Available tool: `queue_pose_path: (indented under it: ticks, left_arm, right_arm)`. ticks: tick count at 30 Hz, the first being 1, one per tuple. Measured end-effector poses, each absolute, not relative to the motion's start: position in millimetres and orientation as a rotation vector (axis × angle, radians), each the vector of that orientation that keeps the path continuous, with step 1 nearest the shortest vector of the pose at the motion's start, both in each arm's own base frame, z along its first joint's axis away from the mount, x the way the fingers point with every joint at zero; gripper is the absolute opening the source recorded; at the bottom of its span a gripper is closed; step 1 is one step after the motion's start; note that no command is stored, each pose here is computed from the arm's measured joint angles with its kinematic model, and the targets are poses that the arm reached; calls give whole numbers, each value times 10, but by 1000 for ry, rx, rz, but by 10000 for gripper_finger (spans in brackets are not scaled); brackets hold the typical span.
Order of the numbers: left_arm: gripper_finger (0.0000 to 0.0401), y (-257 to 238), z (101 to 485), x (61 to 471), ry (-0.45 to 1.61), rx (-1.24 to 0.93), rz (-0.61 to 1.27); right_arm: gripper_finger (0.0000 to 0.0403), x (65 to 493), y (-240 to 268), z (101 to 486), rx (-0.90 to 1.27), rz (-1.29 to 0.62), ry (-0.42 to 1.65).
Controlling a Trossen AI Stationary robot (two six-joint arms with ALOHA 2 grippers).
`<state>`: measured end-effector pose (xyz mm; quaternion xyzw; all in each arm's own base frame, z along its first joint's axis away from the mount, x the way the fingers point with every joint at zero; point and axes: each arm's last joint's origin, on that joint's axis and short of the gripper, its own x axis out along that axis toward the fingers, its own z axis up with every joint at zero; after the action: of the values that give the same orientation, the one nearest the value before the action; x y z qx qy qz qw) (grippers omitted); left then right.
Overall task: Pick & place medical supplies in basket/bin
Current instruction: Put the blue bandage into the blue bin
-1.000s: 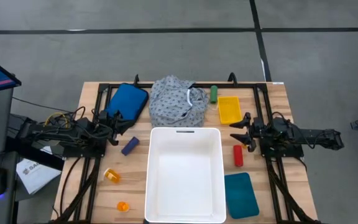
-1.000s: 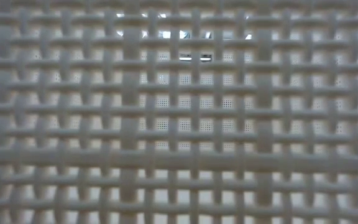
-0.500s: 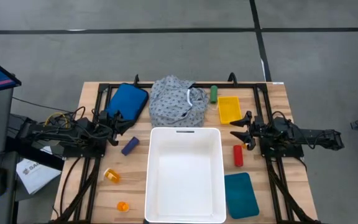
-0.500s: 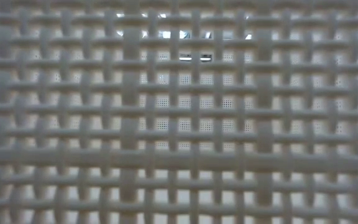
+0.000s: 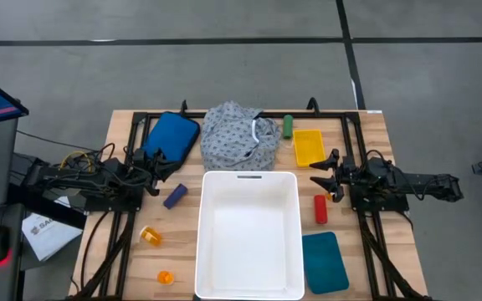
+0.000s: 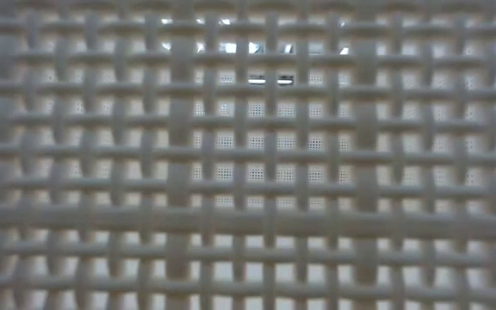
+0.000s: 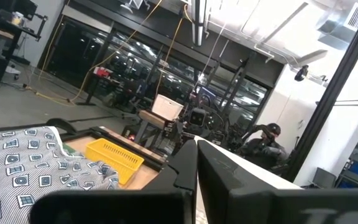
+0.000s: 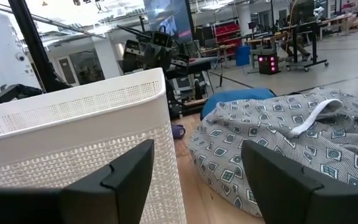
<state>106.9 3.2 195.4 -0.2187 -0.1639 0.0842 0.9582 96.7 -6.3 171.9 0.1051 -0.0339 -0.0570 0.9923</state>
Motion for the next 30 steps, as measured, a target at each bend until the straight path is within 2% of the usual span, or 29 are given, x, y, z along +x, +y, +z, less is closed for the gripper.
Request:
queue_pose_path:
  ticks: [21, 28, 30]
  left_arm:
    - [3, 32, 1954, 1070, -332, -443, 171]
    - [3, 31, 1954, 1070, -333, -448, 169]
    - [3, 31, 1954, 1070, -333, -451, 168]
  right_arm:
    - [239, 964, -78, 1703, 207, -170, -54]
    - [239, 964, -76, 1728, 235, -164, -81]
    - [239, 966, -77, 1744, 310, -161, -103]
